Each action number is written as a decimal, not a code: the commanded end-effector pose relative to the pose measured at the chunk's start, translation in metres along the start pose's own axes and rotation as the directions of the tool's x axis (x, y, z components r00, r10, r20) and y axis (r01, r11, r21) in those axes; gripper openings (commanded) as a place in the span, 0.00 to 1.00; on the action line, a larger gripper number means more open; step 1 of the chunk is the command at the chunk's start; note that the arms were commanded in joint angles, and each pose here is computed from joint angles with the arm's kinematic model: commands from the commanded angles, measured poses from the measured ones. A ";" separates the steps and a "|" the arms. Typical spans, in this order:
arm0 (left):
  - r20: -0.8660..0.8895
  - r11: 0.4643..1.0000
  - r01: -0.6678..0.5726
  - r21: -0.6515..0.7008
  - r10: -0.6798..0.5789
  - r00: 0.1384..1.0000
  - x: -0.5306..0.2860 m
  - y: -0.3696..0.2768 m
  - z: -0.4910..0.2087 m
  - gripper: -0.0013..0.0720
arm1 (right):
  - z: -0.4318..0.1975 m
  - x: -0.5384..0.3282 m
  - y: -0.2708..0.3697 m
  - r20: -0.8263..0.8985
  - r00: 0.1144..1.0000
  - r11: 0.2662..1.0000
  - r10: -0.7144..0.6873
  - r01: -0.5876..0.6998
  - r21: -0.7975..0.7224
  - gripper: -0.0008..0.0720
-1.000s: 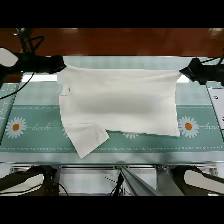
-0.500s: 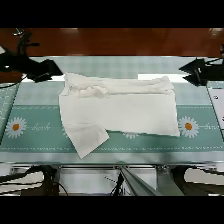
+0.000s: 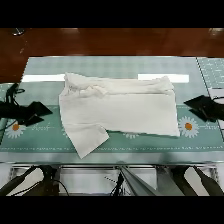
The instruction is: Fold the shirts.
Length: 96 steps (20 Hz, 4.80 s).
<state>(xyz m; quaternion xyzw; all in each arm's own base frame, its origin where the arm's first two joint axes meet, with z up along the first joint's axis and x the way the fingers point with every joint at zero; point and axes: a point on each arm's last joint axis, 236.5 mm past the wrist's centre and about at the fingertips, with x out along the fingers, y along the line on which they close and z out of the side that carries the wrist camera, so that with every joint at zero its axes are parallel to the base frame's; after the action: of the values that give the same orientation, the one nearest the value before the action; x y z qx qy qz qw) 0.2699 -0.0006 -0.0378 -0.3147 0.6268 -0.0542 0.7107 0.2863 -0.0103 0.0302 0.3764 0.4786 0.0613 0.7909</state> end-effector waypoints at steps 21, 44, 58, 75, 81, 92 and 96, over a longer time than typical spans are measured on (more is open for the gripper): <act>0.021 0.984 0.180 0.011 -0.181 0.983 0.088 -0.041 -0.030 0.93 | -0.016 0.004 -0.025 0.157 0.984 0.989 -0.083 0.063 0.131 0.86; 0.004 0.984 0.176 0.005 -0.176 0.984 0.094 -0.037 -0.032 0.04 | -0.098 0.047 -0.109 -0.338 0.921 0.922 -0.195 0.290 0.258 0.86; 0.041 0.963 0.267 0.045 -0.269 0.962 0.063 -0.078 -0.001 0.04 | -0.009 0.072 0.009 -0.252 0.968 1.000 -0.002 0.009 0.025 0.06; 0.861 0.737 -0.480 0.477 -0.502 0.086 -0.480 -0.298 -0.093 0.04 | -0.029 -0.346 0.311 0.633 0.724 0.689 0.275 0.311 -0.655 0.06; 0.957 0.772 -0.577 0.267 -0.284 0.063 -0.479 -0.242 -0.104 0.04 | -0.055 -0.361 0.280 0.693 0.701 0.735 0.170 0.378 -0.563 0.06; 0.740 0.895 -0.130 0.428 -0.264 0.618 -0.215 -0.167 0.064 0.04 | 0.030 -0.150 0.177 0.356 0.934 0.883 0.027 0.144 -0.447 0.06; 0.633 0.912 -0.056 0.406 -0.236 0.737 -0.122 -0.164 0.121 0.04 | 0.083 -0.053 0.130 0.222 0.975 0.934 -0.023 0.100 -0.342 0.06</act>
<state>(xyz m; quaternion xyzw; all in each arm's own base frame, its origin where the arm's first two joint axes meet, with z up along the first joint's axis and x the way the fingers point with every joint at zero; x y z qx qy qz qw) 0.3651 -0.0112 0.2091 -0.1559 0.2502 -0.0837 0.9519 0.3085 0.0200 0.2314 0.1807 0.3537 0.0771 0.9145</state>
